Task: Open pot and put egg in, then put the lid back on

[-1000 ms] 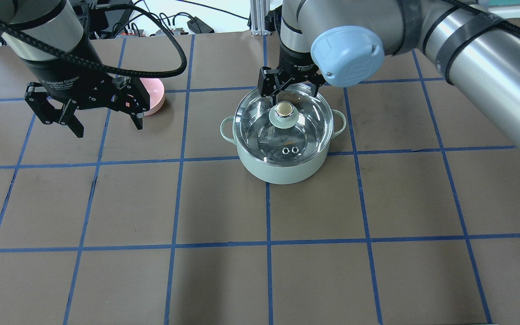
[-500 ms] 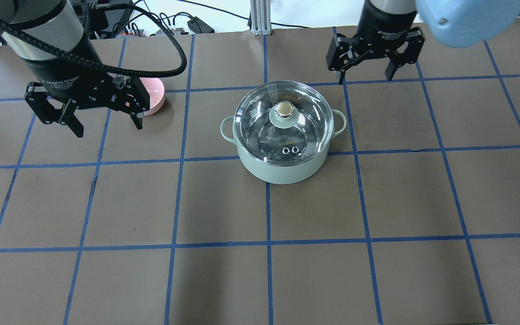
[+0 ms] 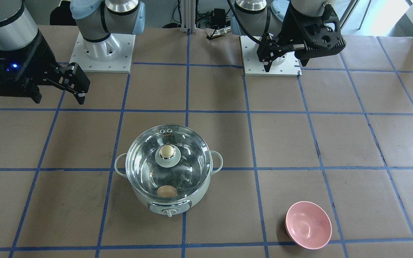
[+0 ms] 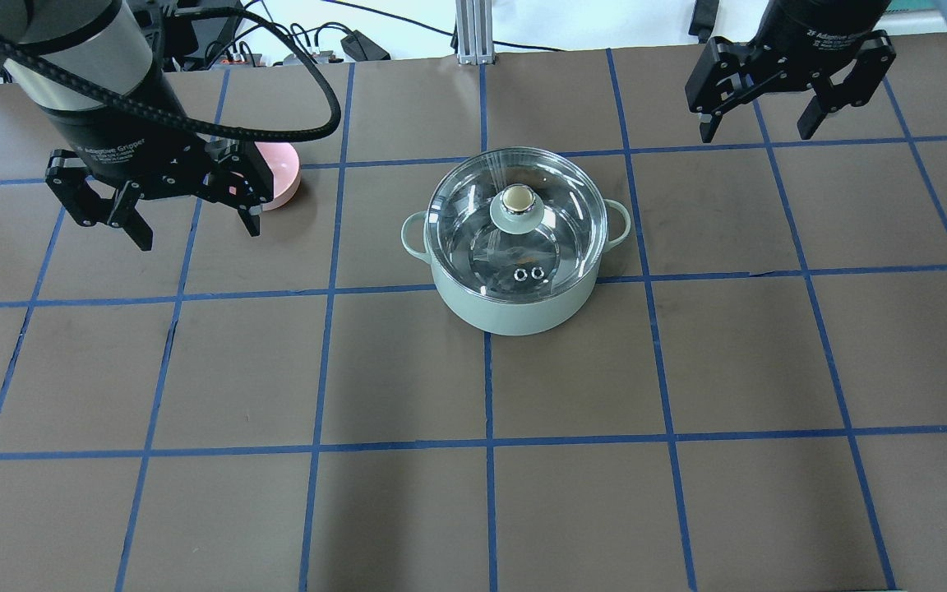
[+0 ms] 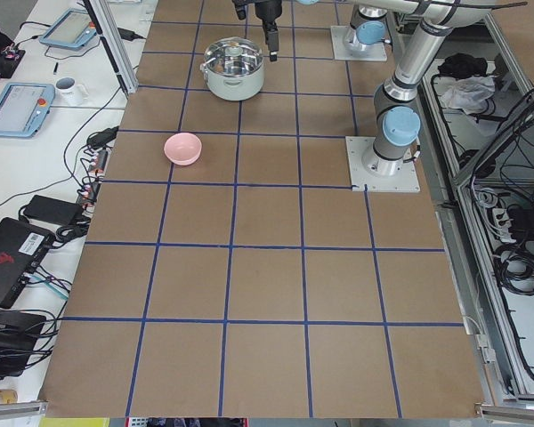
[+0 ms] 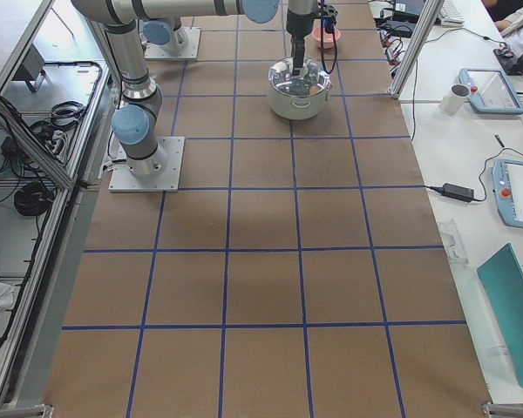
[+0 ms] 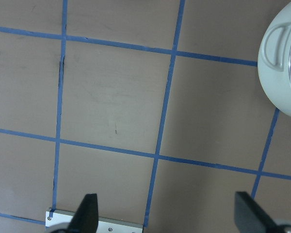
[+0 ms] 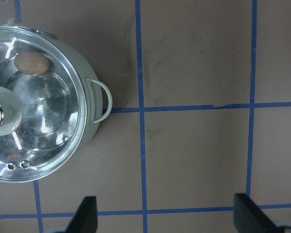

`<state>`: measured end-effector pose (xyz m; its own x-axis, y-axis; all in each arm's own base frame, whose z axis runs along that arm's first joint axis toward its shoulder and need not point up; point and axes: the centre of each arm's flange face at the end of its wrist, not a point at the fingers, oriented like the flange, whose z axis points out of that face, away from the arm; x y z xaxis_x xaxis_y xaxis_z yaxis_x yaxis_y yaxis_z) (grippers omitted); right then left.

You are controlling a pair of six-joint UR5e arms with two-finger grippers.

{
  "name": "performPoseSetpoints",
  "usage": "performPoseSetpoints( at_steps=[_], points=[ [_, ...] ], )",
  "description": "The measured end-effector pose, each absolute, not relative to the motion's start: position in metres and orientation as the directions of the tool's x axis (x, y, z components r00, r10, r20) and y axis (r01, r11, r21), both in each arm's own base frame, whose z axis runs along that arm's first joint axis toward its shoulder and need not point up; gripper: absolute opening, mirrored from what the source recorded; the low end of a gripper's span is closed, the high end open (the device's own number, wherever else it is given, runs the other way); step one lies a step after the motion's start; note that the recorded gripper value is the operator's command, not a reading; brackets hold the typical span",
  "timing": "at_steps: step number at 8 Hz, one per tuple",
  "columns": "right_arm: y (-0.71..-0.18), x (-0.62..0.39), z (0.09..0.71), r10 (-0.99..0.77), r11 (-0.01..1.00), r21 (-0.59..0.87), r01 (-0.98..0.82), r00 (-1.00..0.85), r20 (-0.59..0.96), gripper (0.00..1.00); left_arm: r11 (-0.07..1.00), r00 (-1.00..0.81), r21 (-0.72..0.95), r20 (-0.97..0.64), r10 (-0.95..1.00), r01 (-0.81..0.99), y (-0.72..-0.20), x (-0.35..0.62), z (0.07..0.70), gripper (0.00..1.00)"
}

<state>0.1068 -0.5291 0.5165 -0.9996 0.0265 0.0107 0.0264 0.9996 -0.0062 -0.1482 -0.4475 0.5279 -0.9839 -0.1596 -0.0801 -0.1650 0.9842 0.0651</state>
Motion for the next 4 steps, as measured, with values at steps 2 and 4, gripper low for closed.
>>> performPoseSetpoints(
  at_steps=[2,4],
  points=[
    [-0.5277,0.1041,0.5179,0.03,1.0,-0.004,0.03,-1.0,0.01,1.0,0.984,-0.984,0.065,-0.08,-0.16,-0.165,-0.4475,-0.1481,0.5279,1.0],
    [-0.5279,0.1036,0.5177,0.03,1.0,-0.005,0.03,-1.0,0.011,1.0,0.984,-0.984,0.064,-0.083,-0.16,-0.165,-0.4476,-0.1479,0.5281,1.0]
  ],
)
